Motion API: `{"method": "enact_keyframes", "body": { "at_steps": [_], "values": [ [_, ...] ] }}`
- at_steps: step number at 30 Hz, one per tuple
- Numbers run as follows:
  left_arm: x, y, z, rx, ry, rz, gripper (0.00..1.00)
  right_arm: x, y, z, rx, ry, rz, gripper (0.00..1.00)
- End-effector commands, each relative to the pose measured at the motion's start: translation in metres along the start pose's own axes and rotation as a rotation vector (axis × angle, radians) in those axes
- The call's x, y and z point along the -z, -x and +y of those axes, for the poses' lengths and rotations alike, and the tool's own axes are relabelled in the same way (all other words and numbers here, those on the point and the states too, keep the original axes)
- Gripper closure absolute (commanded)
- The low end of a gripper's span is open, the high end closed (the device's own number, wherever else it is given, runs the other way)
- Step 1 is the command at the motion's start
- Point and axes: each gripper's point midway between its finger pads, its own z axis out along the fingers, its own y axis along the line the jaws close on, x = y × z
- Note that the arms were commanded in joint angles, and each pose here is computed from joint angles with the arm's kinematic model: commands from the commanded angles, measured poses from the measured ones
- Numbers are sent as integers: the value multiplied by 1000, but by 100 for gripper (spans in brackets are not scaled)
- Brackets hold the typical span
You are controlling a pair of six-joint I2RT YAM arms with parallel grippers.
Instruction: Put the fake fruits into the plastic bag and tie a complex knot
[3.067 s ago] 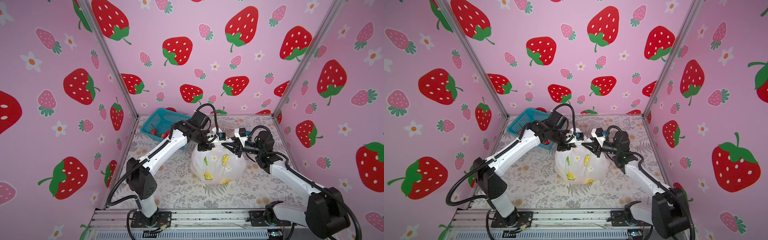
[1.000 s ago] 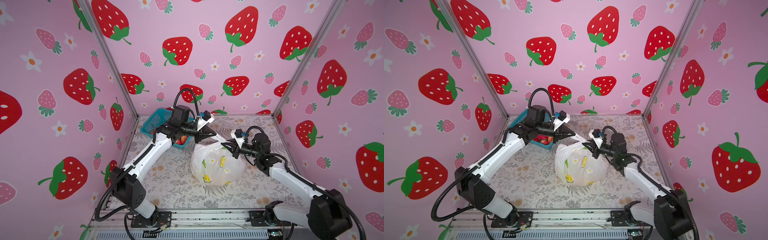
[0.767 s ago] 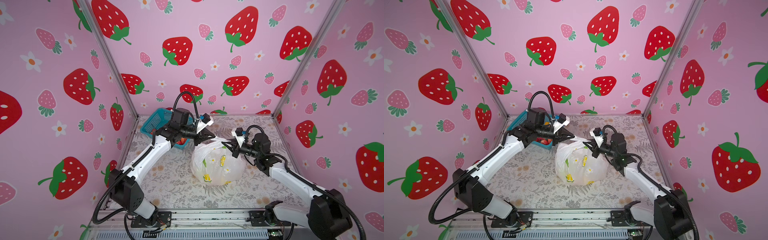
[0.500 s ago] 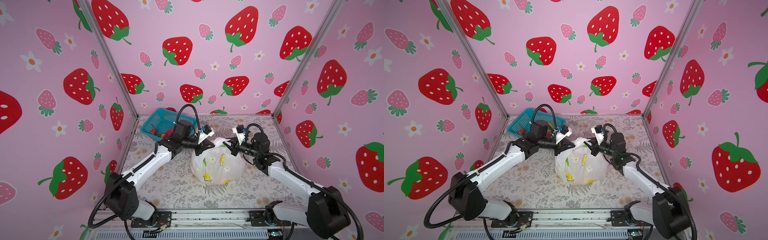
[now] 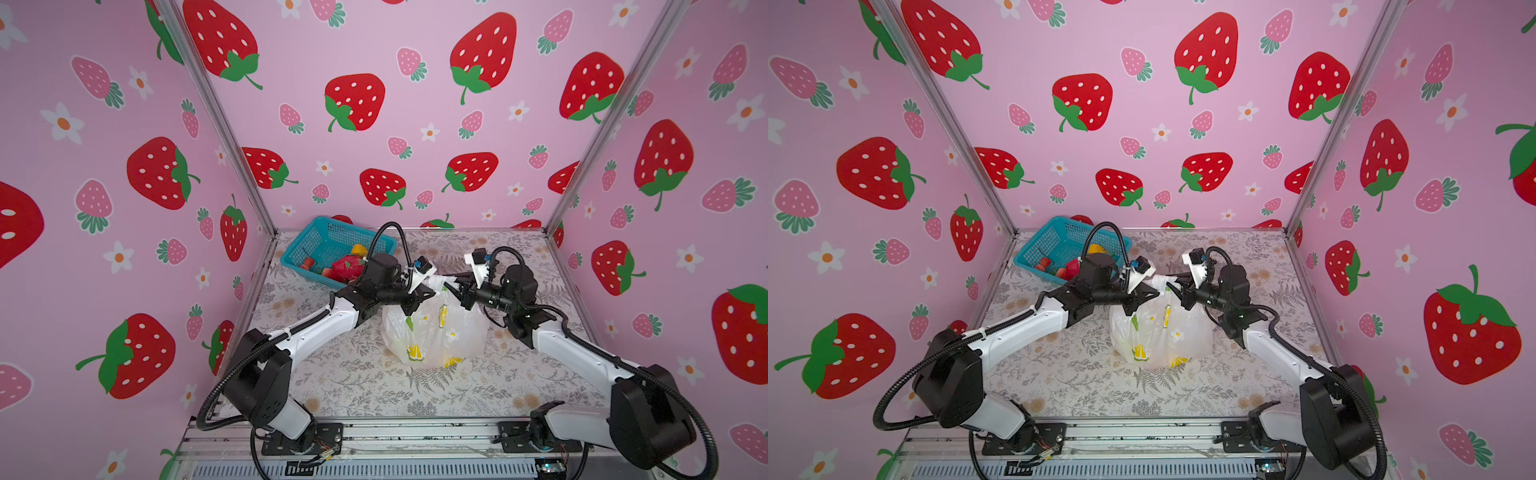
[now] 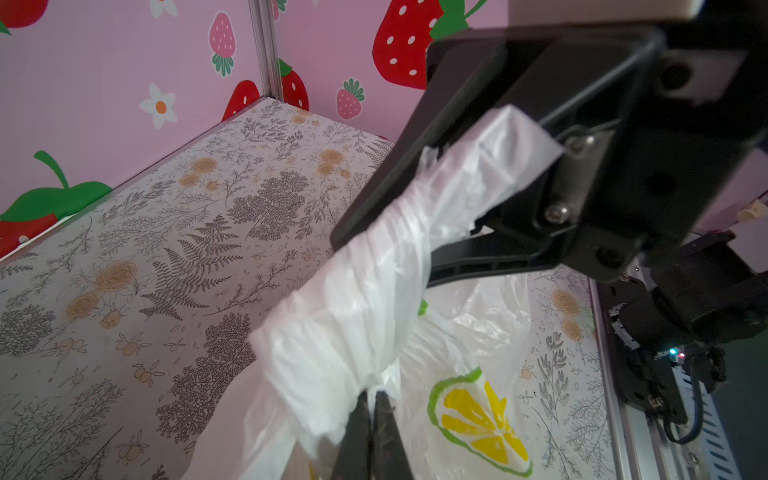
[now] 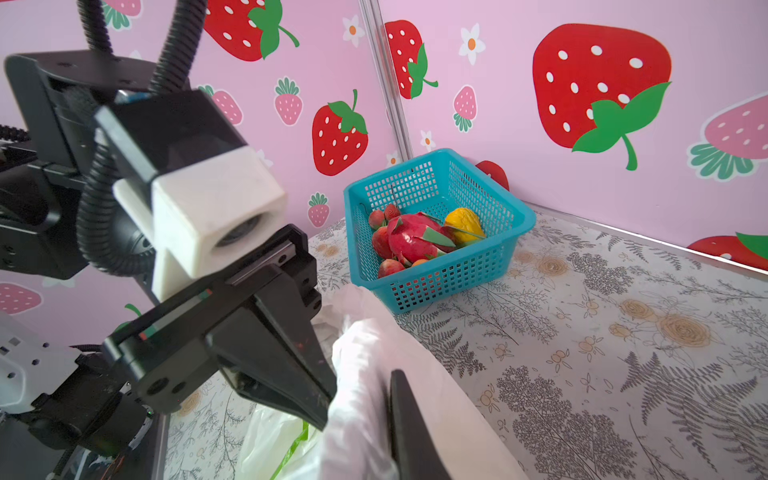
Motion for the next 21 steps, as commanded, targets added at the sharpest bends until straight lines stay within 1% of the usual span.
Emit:
{"method": "enact_keyframes", "body": {
  "at_steps": [1,6,17,21],
  "values": [
    [-2,6,3,1,14,-14,96,1,5,6,84,33,-23,84],
    [-2,10,1,-5,5,-22,95,1,-3,1,110,11,7,79],
    [-3,7,-2,-16,-7,-9,96,3,-8,7,168,34,52,61],
    [-4,5,-3,-19,-12,2,96,4,-10,5,181,20,69,57]
  ]
}}
